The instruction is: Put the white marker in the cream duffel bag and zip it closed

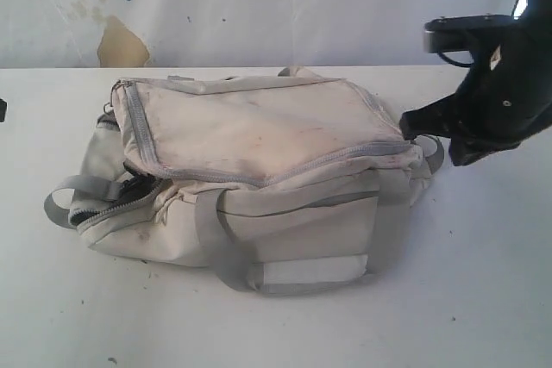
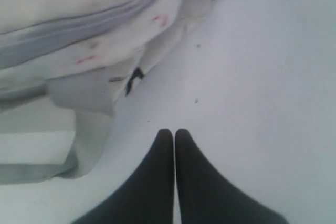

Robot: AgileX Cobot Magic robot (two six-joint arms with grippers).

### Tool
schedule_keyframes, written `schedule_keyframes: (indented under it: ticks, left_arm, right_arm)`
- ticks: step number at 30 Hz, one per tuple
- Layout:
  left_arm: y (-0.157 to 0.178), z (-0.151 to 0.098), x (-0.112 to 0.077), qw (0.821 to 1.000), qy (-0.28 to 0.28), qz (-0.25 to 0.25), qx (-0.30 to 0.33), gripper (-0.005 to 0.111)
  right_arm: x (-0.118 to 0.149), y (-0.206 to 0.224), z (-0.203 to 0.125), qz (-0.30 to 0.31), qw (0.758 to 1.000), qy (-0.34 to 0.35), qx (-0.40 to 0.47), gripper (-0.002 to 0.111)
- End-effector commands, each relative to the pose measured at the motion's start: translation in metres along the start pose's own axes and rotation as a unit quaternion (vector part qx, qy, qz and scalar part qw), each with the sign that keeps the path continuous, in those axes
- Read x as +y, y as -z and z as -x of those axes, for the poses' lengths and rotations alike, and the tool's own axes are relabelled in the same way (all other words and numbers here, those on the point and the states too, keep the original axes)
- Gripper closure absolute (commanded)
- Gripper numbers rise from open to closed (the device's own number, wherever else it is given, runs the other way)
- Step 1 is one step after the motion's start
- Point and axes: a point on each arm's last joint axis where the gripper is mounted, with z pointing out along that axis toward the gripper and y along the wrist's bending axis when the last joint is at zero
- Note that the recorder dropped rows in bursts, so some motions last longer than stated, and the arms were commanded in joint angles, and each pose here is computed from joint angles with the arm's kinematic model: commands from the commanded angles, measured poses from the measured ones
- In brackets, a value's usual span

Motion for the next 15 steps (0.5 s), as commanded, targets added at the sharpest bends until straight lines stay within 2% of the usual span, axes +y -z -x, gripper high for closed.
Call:
schedule_keyframes:
  ticks: [1,6,11,15]
  left_arm:
    - [0.01,-0.001,-0.001,1.0,-0.014,0.006,-0.013,0.107]
    - [0.018,-0.001,-0.001,0.999,-0.019,0.009,-0.027,0.107]
    - [0.019,-0.001,-0.001,0.999,-0.032,0.01,-0.031,0.107]
    - [0.019,0.0,-0.001,0.999,-0.037,0.011,-0.031,0.107]
  right_arm:
    - [-0.042,-0.005,0.0,-0.026,0.999,-0.034,-0.024,0.108]
    - [-0.065,-0.017,-0.007,-0.006,0.998,-0.026,-0.048,0.108]
    - [-0.058,-0.021,-0.008,0.061,0.996,-0.006,-0.066,0.108]
    - [-0.06,-0.022,-0.01,0.055,0.997,-0.006,-0.058,0.108]
